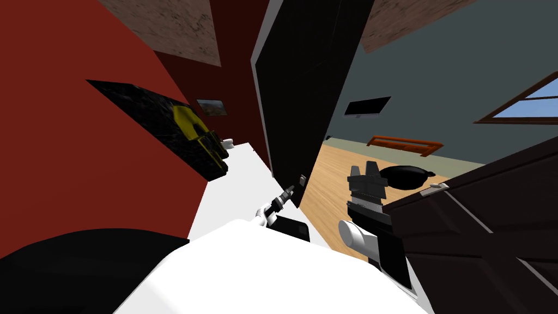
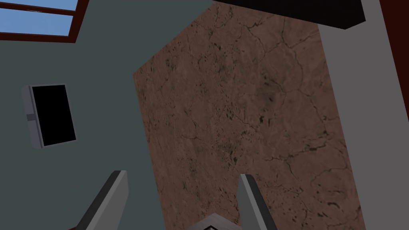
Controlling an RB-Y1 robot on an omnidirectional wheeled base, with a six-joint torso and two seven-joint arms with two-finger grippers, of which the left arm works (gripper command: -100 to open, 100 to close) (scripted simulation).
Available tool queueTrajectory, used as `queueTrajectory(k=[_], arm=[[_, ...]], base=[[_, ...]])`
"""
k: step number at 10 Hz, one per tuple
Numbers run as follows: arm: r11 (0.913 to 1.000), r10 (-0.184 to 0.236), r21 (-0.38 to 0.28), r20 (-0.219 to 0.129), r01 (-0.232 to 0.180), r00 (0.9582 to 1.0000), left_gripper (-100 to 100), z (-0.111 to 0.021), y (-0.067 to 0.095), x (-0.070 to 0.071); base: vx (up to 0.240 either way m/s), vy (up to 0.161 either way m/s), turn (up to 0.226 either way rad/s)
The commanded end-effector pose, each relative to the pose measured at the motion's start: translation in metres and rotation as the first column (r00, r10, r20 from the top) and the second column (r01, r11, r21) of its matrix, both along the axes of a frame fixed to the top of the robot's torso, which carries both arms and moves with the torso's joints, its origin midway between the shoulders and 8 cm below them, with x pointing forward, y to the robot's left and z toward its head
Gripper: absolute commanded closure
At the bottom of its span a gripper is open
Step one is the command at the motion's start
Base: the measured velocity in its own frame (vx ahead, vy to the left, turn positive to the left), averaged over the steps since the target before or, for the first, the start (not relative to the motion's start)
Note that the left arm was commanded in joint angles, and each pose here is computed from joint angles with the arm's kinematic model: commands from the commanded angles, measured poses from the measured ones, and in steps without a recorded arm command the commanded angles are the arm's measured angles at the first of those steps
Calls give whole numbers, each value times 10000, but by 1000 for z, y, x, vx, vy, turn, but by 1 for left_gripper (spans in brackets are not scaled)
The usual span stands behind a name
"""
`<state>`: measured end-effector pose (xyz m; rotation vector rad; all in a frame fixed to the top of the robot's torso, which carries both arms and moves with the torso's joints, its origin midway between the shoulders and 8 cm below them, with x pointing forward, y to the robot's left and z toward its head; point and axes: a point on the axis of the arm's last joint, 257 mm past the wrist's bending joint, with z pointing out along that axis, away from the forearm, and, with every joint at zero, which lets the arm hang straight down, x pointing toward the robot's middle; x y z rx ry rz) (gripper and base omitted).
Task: Push the door open
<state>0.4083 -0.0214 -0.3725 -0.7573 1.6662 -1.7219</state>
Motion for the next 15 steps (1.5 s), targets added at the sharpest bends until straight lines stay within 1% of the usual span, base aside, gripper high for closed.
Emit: queueTrajectory(k=[1, 4, 5, 6, 8, 11, 13, 14, 15], arm=[[9999, -125, 38, -119, 126, 9999, -100, -6, -4, -4], [9990, -426, 130, -395, 431, 9983, -100, -18, -13, -12], [9993, -359, 117, -335, 363, 9988, -100, -16, -11, -11], [9991, -291, 282, -349, 301, 9990, -100, -21, -2, -10], [9991, -229, 350, -354, 241, 9991, -100, -23, 2, -10], [9994, -146, 300, -369, 157, 9992, -100, -23, 0, -9], [9999, -113, 125, -384, 118, 9992, -100, -20, -9, -10], [9997, -122, 183, -379, 129, 9992, -100, -21, -6, -10], [9997, -122, 183, -379, 129, 9992, 100, -21, -6, -10]], base=[[89, 40, -19], [101, 48, -20], [47, 22, -6], [111, -94, -46], [164, -136, -26], [164, -131, -31], [162, -141, -31], [66, -58, 19], [-16, 9, -10]])
